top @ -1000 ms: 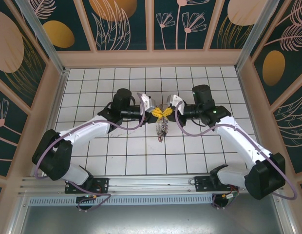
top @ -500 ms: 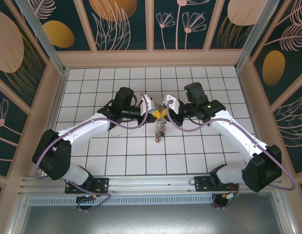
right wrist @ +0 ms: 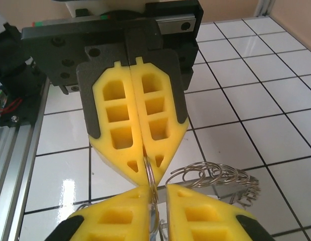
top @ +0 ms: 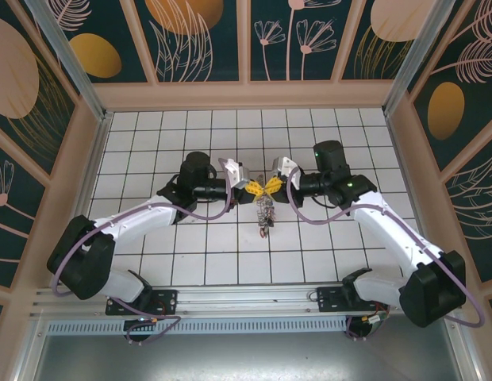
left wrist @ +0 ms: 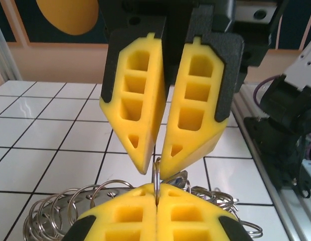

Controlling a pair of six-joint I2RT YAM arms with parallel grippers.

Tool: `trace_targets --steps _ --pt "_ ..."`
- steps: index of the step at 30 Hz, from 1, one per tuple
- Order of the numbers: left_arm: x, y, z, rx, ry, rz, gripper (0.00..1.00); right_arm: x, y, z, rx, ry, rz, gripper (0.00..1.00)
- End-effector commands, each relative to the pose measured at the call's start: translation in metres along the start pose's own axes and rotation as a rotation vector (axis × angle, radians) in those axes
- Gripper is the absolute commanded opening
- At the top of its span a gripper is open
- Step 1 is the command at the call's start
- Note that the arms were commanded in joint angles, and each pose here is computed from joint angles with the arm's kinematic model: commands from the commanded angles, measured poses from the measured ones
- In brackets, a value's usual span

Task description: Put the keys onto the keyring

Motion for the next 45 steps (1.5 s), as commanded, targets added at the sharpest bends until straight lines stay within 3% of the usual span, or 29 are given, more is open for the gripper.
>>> trace_targets --steps 1,9,14,23,26,28,34,45 --pt "0.039 -0.007 -0.018 -0.1 0.081 -0.157 0.0 0.005 -0.003 0.004 0.029 -0.016 -0.082 0.17" --pt "0.047 -0.01 -0.022 -0.113 0.081 -0.206 0.0 -0.003 -0.007 0.005 0.018 0.002 -0.107 0.18" --pt "0.047 -0.009 -0.021 -0.118 0.066 -0.213 0.0 -0.001 -0.007 0.009 0.035 0.026 -0.141 0.13" --pt "0.049 -0.009 -0.014 -0.058 0.061 -0.228 0.0 0.001 -0.016 0.007 -0.062 -0.009 -0.106 0.0" --pt "0.05 -0.008 -0.011 -0.046 0.06 -0.229 0.0 0.002 -0.018 0.006 -0.074 -0.009 -0.092 0.14" --pt "0.047 -0.007 -0.008 -0.029 0.058 -0.216 0.0 0.008 -0.022 0.006 -0.101 -0.027 -0.11 0.18" --pt "0.037 -0.003 -0.002 0.004 0.06 -0.141 0.0 0.017 -0.034 0.005 -0.186 -0.097 -0.099 0.21" --pt "0.035 -0.001 0.0 0.002 0.056 -0.135 0.0 0.029 -0.026 0.001 -0.112 -0.113 -0.116 0.2"
Point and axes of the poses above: each hand's point on the last joint's axis, 136 mm out from that joint toward the fingers, its own y axis out along the fingers, its own z axis along the line the jaws close on, x = y × z, the point moved 5 cm from there along -y, back along the fingers, and after that the axes turned 8 degrees about -y, right-handed, at the moved point
